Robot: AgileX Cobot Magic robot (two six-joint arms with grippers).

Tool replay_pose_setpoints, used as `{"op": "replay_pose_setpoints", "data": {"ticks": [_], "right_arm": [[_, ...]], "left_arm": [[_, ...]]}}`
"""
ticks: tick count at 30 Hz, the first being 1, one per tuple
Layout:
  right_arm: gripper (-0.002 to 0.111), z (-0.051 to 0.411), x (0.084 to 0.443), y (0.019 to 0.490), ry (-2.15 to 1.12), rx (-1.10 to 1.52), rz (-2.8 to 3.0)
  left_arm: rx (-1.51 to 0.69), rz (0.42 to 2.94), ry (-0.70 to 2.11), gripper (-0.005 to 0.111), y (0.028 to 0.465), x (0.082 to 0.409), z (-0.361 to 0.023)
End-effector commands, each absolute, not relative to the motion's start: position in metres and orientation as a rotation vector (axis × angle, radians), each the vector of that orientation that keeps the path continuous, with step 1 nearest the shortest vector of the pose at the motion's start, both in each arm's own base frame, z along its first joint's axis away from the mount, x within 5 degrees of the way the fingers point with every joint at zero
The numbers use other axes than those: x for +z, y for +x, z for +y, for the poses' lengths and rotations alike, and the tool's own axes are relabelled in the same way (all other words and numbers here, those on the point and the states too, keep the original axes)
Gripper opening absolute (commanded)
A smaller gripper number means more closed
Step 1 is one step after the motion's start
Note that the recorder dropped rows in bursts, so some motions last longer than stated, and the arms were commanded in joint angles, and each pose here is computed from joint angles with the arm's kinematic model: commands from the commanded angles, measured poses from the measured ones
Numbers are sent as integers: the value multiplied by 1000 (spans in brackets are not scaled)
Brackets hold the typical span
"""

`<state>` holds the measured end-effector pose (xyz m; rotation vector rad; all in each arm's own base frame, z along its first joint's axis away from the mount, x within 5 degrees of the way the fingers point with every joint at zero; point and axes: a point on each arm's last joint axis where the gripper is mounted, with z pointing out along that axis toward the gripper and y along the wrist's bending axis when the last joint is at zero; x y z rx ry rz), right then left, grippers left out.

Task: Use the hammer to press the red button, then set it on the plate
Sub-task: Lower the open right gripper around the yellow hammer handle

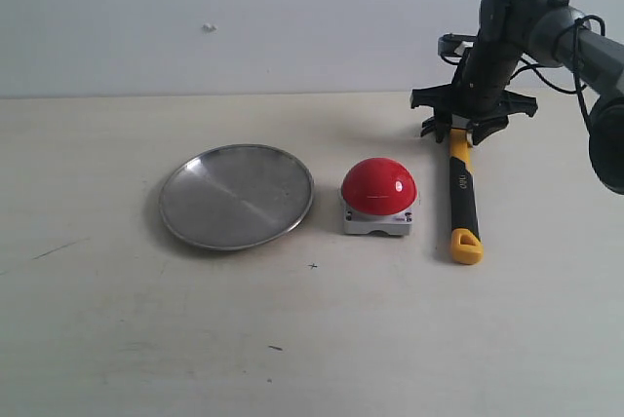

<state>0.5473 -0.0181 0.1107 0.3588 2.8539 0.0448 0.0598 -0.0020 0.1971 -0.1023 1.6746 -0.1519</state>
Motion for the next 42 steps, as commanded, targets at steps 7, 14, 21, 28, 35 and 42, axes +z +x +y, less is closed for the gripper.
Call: {"op": "replay_pose_setpoints", "data": {"ticks": [7, 14, 21, 28, 35, 42], "right_arm": [[54, -19, 115, 548, 348, 35, 2840], [54, -18, 104, 548, 353, 41, 2860], [49, -19, 101, 547, 342, 30, 2879], [17, -19, 101, 544, 284, 20, 2915], [0, -19, 101, 544, 271, 18, 2916], [0, -8, 102, 545, 265, 193, 2916]], "left_arm": [[-165, 1659, -101, 0, 60, 199, -3], [-165, 1659, -101, 0, 60, 199, -3], [-165, 1659, -101, 0, 60, 199, -3], [-165, 1659, -101, 0, 60, 199, -3], [-165, 1659, -101, 0, 60, 199, -3], [-165, 1659, -101, 0, 60, 199, -3]]}}
